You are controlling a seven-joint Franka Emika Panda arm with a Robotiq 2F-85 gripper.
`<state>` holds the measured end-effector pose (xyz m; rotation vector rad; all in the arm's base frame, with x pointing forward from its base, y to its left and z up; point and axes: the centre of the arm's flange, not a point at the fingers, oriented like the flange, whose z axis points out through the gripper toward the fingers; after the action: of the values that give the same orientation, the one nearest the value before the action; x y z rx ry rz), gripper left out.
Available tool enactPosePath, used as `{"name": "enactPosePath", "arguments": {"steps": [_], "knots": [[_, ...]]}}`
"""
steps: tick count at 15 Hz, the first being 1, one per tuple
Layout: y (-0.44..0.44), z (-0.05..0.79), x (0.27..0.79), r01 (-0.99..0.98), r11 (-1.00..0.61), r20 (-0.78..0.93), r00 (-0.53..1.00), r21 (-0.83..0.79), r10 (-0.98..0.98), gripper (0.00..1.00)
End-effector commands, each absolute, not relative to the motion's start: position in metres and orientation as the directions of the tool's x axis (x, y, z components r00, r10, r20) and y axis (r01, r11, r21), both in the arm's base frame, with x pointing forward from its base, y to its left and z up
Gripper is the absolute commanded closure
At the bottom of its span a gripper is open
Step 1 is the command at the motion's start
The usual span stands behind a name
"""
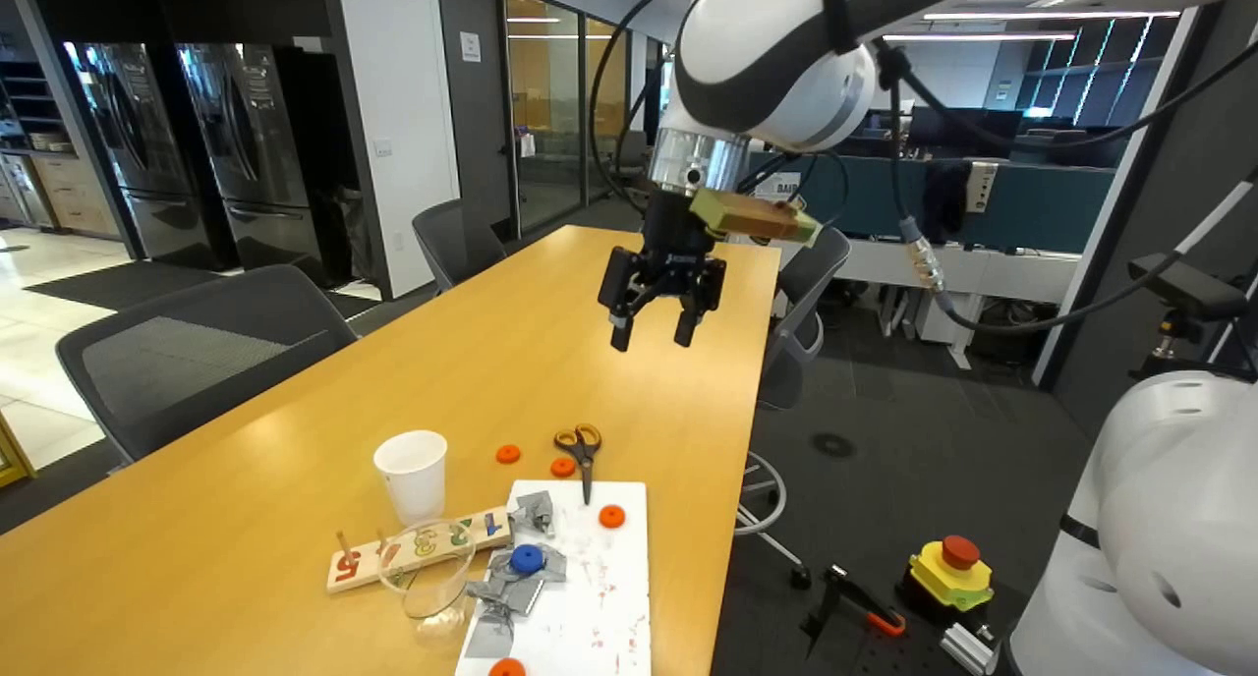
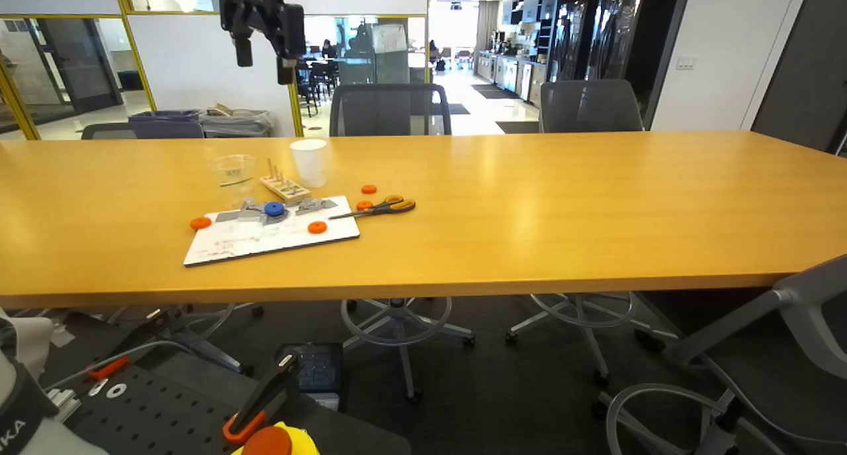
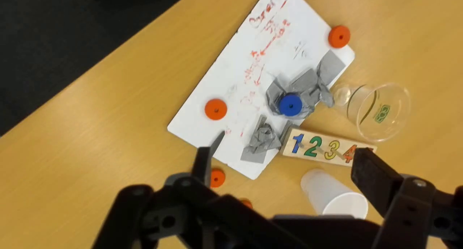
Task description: Put the orange rings in the white cup, place the blue ring in the clear cup
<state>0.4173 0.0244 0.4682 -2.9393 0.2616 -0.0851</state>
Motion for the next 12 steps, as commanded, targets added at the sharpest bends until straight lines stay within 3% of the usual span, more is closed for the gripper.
{"name": "enactPosePath", "arguments": {"steps": [1, 12], "knots": [[0.022, 0.423, 0.464, -0.150, -0.978, 0.124, 0.978, -0.145, -0.169, 0.00], [0.008, 0.316, 0.581, -0.147, -0.984, 0.135, 0.978, -0.103, -0.160, 0.00]]}}
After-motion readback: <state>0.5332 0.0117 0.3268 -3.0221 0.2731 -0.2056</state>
